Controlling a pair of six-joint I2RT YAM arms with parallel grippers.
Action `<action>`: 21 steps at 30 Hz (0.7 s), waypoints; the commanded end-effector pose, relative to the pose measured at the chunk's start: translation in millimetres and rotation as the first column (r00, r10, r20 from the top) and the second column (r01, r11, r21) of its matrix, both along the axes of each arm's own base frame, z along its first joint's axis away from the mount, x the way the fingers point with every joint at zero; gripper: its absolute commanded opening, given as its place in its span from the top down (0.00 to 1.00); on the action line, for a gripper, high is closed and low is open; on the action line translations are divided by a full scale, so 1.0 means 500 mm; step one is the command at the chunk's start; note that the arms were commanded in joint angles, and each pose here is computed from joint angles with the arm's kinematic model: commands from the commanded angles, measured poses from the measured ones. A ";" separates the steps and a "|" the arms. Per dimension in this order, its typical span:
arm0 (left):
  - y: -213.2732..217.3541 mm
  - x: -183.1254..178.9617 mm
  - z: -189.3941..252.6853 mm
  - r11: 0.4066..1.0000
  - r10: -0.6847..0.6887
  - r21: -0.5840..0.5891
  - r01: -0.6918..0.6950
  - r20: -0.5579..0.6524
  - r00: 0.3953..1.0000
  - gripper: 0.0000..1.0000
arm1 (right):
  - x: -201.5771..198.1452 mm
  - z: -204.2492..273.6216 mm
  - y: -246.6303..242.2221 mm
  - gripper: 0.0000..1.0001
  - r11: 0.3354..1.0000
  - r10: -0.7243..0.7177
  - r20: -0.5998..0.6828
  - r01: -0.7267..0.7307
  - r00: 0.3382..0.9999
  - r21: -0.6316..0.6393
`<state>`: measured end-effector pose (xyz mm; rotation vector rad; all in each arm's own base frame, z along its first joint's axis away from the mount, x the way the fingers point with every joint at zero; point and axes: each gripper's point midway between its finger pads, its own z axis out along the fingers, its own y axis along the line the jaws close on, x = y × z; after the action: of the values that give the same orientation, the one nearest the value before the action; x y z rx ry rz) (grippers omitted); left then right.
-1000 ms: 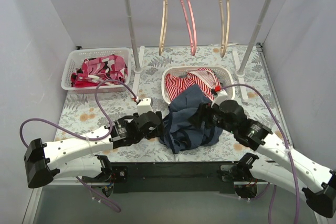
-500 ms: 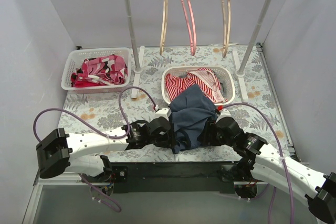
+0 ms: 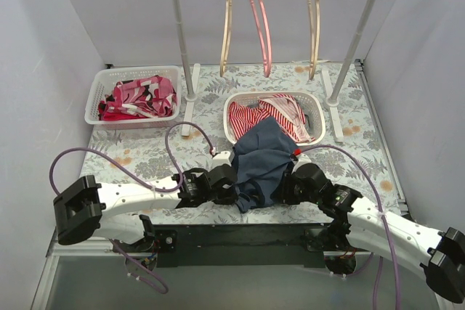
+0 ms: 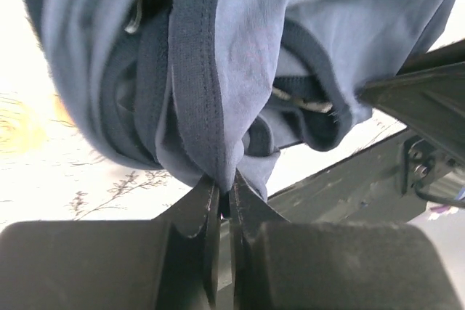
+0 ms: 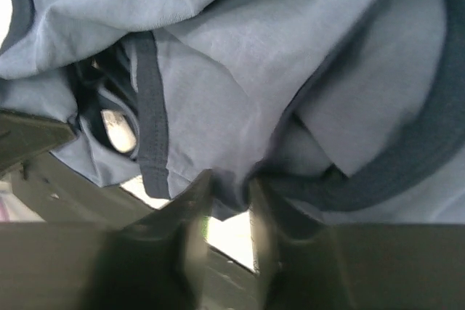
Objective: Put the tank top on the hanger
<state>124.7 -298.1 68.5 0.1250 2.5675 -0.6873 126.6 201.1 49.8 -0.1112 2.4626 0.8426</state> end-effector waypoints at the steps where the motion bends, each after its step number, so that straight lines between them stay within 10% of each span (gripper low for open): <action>1: 0.012 0.059 0.129 0.988 0.129 -0.103 -0.113 0.161 0.978 1.00 | 0.023 0.077 0.039 0.87 0.995 0.013 0.074 -0.020 0.997 0.097; 8: 0.109 0.117 0.448 0.919 0.336 -0.333 -0.211 0.380 0.862 1.00 | 0.087 0.399 0.010 0.99 0.992 -0.068 0.363 0.023 0.929 0.127; 13: 0.176 0.116 0.711 0.847 0.417 -0.522 -0.100 0.536 0.734 1.00 | 0.098 0.767 -0.027 0.99 0.965 -0.160 0.624 -0.012 0.765 0.263; 21: 0.185 0.096 1.053 0.753 0.478 -0.645 0.128 0.670 0.568 1.00 | 0.115 1.069 -0.003 0.99 0.928 -0.227 0.770 -0.108 0.597 0.358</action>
<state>163.4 -193.3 555.4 -0.1538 1.3985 -1.1539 168.3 185.5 564.1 -0.1592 1.4296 1.0084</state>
